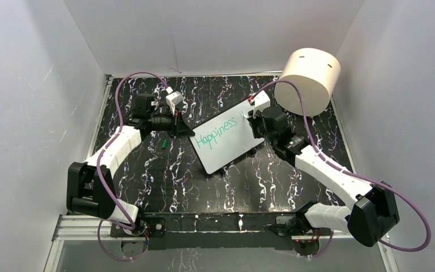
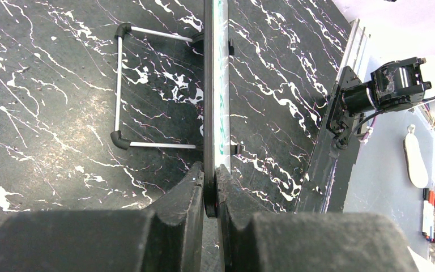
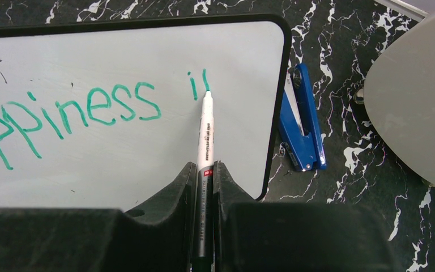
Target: Write a sentence on the whiteboard
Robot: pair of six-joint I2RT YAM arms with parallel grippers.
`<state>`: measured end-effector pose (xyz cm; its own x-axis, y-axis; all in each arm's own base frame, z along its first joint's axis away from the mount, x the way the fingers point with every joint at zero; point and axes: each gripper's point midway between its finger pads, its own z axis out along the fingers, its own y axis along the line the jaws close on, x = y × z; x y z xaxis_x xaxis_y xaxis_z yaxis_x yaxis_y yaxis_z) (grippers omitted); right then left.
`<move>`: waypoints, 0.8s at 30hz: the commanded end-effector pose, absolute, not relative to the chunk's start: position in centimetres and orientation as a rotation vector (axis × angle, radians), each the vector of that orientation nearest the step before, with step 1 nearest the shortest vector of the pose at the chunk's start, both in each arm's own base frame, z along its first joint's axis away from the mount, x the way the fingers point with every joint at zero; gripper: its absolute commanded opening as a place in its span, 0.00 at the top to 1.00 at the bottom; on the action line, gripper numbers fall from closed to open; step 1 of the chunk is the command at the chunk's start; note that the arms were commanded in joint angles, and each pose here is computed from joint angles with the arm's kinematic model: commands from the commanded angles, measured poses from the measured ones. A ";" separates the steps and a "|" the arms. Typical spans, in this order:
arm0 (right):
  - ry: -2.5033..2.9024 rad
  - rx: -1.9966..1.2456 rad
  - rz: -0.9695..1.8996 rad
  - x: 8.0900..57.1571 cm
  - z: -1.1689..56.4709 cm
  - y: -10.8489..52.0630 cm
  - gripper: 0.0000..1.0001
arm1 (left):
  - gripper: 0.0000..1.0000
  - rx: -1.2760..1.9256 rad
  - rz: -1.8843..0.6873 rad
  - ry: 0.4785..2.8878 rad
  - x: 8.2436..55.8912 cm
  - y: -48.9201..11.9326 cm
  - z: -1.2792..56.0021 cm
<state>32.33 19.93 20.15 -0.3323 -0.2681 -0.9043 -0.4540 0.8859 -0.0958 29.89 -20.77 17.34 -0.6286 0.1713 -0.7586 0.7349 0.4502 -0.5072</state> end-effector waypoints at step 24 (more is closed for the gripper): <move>1.826 -0.497 0.262 33.4 24.0 21.0 1.00 | 1.00 0.763 -1.033 2.187 30.0 -19.7 13.8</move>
